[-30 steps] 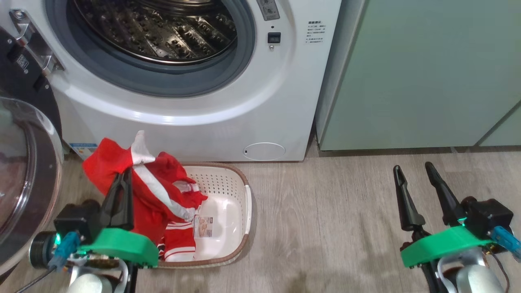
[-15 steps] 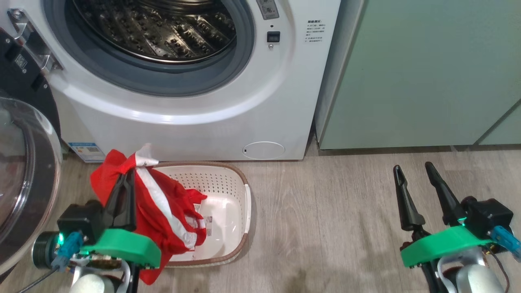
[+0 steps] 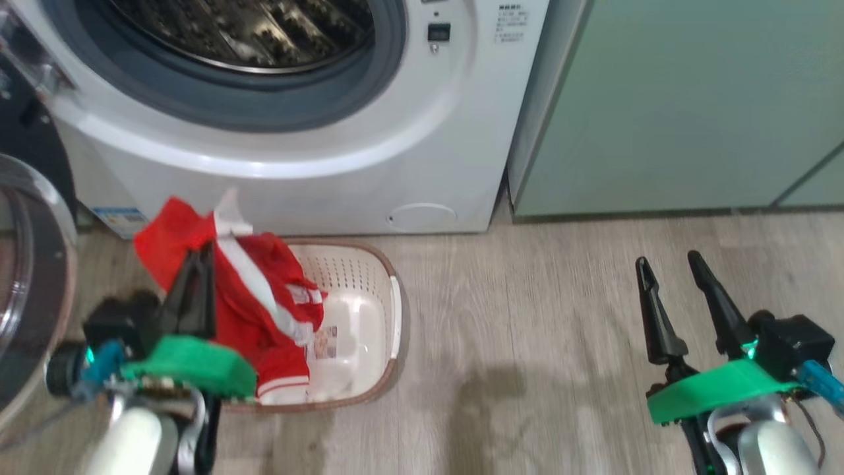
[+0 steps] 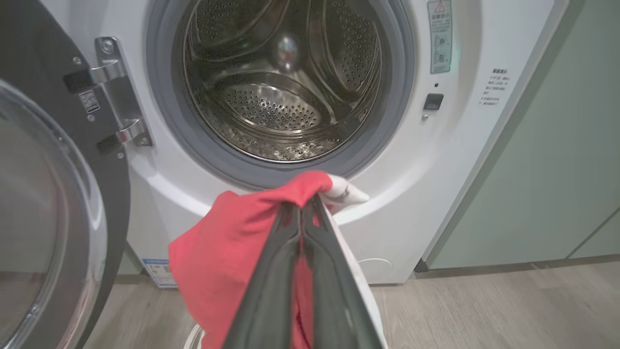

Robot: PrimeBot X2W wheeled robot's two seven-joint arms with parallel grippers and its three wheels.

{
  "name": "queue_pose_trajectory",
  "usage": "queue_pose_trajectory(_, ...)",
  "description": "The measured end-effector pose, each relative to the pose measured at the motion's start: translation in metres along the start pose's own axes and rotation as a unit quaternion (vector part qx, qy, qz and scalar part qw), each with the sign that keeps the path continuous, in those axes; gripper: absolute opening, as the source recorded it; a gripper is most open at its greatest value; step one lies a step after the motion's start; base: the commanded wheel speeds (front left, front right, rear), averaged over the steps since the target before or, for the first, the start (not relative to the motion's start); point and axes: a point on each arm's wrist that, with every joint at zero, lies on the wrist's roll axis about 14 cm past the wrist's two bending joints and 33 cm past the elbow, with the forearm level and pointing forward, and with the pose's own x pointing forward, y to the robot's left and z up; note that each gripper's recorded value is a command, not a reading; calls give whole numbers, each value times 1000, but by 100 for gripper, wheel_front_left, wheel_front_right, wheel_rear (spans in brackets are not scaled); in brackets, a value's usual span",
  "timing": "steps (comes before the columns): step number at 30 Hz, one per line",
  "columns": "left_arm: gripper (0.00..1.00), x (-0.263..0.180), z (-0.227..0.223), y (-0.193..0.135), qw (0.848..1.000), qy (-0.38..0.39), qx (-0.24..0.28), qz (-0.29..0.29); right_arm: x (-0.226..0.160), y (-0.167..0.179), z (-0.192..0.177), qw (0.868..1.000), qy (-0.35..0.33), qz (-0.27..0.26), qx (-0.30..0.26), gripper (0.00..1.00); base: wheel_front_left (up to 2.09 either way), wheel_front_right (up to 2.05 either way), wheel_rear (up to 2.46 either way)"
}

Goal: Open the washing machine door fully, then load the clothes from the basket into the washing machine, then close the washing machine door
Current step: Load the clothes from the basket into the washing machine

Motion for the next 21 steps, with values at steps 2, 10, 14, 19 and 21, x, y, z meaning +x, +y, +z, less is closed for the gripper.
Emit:
queue_pose_trajectory(2,0,13,0,-2,1000,-1,-8,-7,4,0,-2,1000,1,0,0,100,0,0,0)
queue_pose_trajectory(10,0,89,-11,2,1000,11,-18,-18,31,0,-8,1000,-4,2,4,100,0,0,0)
queue_pose_trajectory(14,0,143,-30,2,998,43,-17,-33,41,-9,-22,1000,7,-10,11,100,0,0,0)
queue_pose_trajectory(19,0,196,-52,-5,994,88,-21,-55,45,-22,-39,999,23,-29,18,100,0,0,0)
queue_pose_trajectory(21,0,215,-63,-8,992,112,-22,-62,48,-26,-45,999,29,-35,21,100,0,0,0)
